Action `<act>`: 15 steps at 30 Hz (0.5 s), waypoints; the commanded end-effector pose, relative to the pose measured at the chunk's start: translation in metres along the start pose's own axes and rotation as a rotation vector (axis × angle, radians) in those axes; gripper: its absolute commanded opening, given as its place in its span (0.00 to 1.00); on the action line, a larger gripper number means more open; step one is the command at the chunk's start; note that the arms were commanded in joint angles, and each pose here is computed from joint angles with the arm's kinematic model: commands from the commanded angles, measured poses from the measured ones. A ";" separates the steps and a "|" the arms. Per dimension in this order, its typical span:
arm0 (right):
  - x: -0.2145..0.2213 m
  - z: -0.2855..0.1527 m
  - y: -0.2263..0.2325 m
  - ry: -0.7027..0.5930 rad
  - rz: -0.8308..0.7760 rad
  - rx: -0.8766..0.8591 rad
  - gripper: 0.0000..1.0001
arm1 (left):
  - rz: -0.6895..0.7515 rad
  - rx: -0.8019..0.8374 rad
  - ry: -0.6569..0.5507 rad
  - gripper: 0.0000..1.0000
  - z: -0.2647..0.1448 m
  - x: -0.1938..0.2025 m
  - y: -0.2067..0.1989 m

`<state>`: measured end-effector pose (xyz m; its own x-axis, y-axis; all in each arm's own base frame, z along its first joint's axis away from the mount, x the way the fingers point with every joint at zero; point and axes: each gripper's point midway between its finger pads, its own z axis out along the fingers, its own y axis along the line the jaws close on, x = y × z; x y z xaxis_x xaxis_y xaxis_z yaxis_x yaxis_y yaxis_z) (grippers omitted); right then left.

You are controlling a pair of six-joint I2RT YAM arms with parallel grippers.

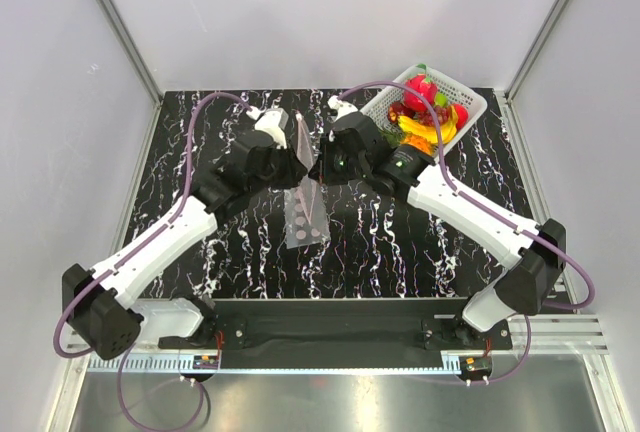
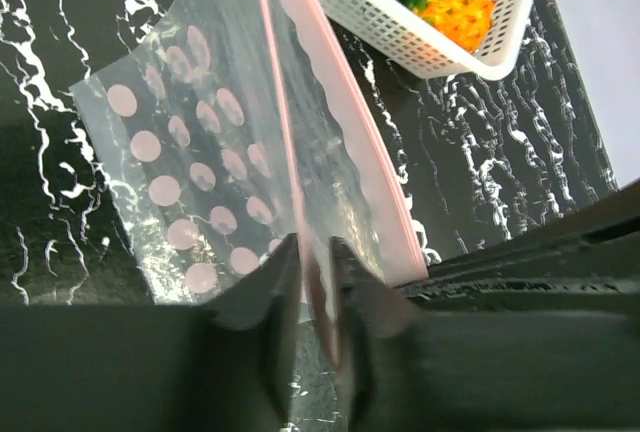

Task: Place the food in the zip-top bag and seal the zipper
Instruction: Open the zipper of the food storage bag at the center of the board.

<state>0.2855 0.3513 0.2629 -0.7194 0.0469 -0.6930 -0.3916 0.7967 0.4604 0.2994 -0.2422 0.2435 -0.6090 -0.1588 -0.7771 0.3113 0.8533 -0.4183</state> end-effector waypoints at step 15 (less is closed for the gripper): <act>-0.025 0.019 0.020 -0.111 0.141 -0.050 0.00 | 0.305 -0.366 0.052 0.00 -0.066 -0.079 0.024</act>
<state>0.2993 0.3629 0.2590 -0.7215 0.1518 -0.6755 -0.3233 0.7889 0.5226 0.3186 -0.2085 0.3266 -0.5378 0.0250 -0.8427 0.2630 0.9546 -0.1395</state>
